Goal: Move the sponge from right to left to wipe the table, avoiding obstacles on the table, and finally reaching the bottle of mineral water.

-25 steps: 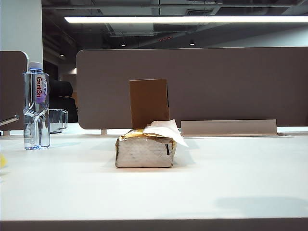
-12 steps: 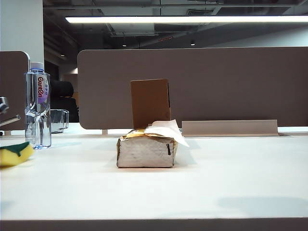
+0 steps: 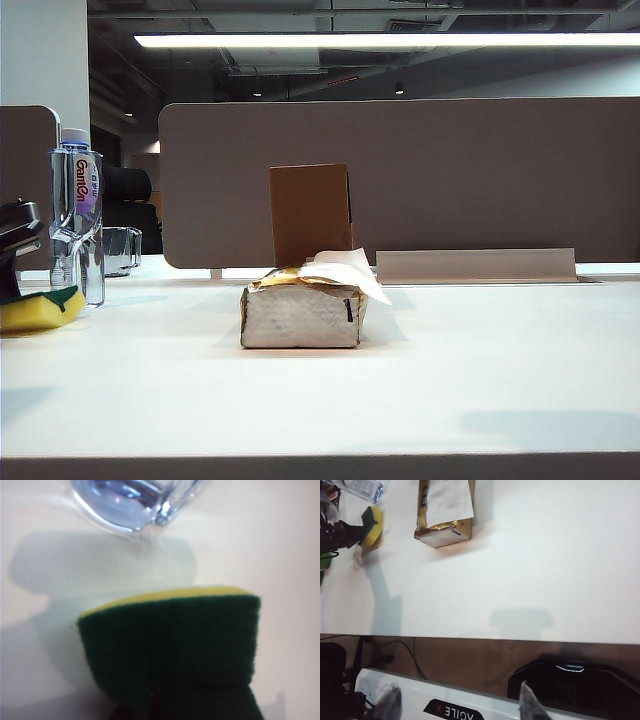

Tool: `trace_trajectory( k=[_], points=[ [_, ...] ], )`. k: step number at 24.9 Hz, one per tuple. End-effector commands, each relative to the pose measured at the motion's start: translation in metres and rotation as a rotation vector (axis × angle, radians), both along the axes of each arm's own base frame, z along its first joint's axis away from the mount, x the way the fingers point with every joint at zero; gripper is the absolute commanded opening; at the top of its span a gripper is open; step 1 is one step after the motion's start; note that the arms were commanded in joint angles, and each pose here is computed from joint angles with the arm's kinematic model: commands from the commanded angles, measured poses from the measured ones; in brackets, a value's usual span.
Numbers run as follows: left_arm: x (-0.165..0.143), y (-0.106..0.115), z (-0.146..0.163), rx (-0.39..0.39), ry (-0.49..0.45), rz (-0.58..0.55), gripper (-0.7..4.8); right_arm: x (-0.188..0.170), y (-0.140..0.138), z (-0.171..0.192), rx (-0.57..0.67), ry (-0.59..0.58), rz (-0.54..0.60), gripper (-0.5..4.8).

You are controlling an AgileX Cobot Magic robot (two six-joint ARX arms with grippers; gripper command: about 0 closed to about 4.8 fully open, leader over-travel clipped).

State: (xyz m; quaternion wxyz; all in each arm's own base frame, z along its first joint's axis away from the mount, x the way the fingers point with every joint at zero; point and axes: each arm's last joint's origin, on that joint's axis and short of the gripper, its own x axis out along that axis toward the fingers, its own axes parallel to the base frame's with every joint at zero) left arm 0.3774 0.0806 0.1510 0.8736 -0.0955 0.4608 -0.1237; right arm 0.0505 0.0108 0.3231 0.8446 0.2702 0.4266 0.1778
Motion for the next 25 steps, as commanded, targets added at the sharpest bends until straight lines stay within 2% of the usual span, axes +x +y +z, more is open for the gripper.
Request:
trace_trajectory(
  k=[1,3,5,7,9,10,13,14,18,25],
  points=[
    [-0.001,0.005,-0.011,0.077,0.043,0.052,0.33,0.000,0.000,0.001,0.003,-0.008,-0.001,3.00],
    [-0.001,0.005,-0.011,0.077,0.043,0.052,0.52,0.000,0.000,0.001,0.008,-0.003,-0.007,3.00],
    [-0.001,0.005,-0.011,0.077,0.042,0.052,1.38,0.000,0.000,0.001,0.010,-0.002,-0.008,3.00],
    [-0.001,0.005,-0.011,0.076,0.042,0.052,1.92,0.000,0.000,0.001,0.010,-0.002,-0.008,2.99],
    [-0.001,0.005,-0.010,0.061,0.041,0.044,1.94,0.000,0.000,0.001,0.010,-0.002,-0.008,2.92],
    [-0.001,0.004,-0.010,0.033,0.036,0.028,2.15,0.000,0.000,0.001,0.010,-0.002,-0.008,2.92],
    [-0.001,0.003,-0.009,0.012,0.037,0.028,3.36,0.000,0.000,0.001,0.010,-0.002,-0.008,2.92],
    [-0.002,0.003,-0.009,0.011,0.042,0.027,3.50,0.000,0.000,0.001,0.010,-0.002,-0.008,2.92],
    [-0.005,0.003,0.000,0.009,0.034,0.025,3.50,0.000,0.000,0.001,0.010,0.002,-0.007,2.92],
    [-0.011,0.001,0.029,0.016,-0.037,0.014,3.50,-0.001,0.000,0.001,0.011,0.007,-0.007,2.92]
  ],
)
